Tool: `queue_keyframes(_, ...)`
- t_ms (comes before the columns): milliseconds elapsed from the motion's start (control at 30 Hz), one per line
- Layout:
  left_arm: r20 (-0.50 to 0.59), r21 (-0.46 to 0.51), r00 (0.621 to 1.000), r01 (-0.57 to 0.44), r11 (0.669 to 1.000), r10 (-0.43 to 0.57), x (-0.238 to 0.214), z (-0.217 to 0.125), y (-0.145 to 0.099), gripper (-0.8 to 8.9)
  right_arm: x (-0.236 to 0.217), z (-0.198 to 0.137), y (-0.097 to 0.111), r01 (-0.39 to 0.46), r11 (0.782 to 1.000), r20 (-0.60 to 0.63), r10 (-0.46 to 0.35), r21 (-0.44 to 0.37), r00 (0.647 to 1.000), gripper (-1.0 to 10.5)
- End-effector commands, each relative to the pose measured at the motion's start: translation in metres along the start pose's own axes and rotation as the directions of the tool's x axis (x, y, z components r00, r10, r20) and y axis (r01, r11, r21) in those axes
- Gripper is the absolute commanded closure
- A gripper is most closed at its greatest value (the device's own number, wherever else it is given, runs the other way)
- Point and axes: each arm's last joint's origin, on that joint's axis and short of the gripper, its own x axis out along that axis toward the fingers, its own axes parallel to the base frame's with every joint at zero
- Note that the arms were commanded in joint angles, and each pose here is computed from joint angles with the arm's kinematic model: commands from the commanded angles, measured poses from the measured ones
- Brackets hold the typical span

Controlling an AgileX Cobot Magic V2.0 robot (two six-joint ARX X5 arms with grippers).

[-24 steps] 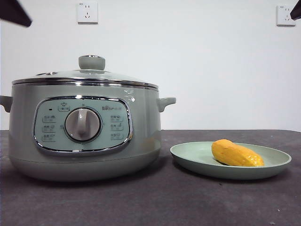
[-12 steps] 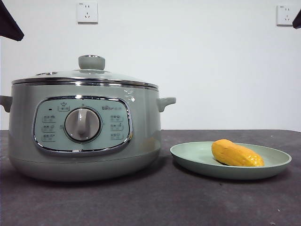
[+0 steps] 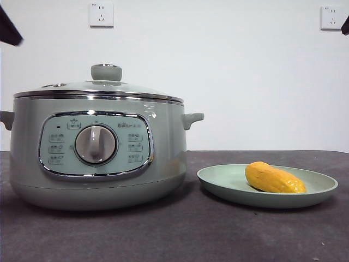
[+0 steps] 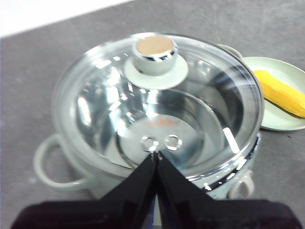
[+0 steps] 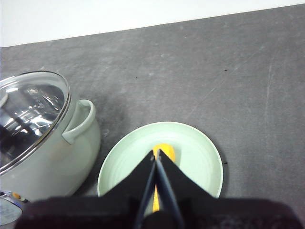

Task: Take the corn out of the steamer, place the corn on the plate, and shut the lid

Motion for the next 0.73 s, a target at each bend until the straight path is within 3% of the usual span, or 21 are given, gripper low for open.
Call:
queue_keyframes(33, 0.086, 0.065, 0.995, -0.049, 0.997, 0.044, -0.017, 0.000, 0.006, 8.16, 0.001, -0.002, 0.000, 0.003, 1.000, -0.002, -0.003, 0.008, 1.000, 9.5)
queue_keyframes(200, 0.199, 0.011, 0.965, -0.174, 0.985, 0.169, -0.037, -0.008, 0.019, 8.16, 0.001, -0.002, 0.000, 0.003, 1.000, -0.001, -0.003, 0.008, 1.000, 9.5)
queue_keyframes(367, 0.265, -0.058, 0.915, -0.301, 0.952, 0.305, -0.032, -0.036, 0.030, 8.16, 0.001, -0.002, 0.000, 0.003, 1.000, -0.002, -0.003, 0.008, 1.000, 9.5)
queue_keyframes(500, 0.274, -0.097, 0.883, -0.369, 0.925, 0.381, -0.017, -0.066, 0.036, 8.16, 0.001, -0.002, 0.000, 0.004, 1.000, -0.001, -0.004, 0.008, 1.000, 9.5)
queue_keyframes(733, 0.216, -0.176, 0.876, -0.399, 0.900, 0.431, 0.008, -0.112, 0.042, 8.16, 0.001, -0.002, 0.000, 0.004, 1.000, -0.001, -0.004, 0.008, 1.000, 9.5)
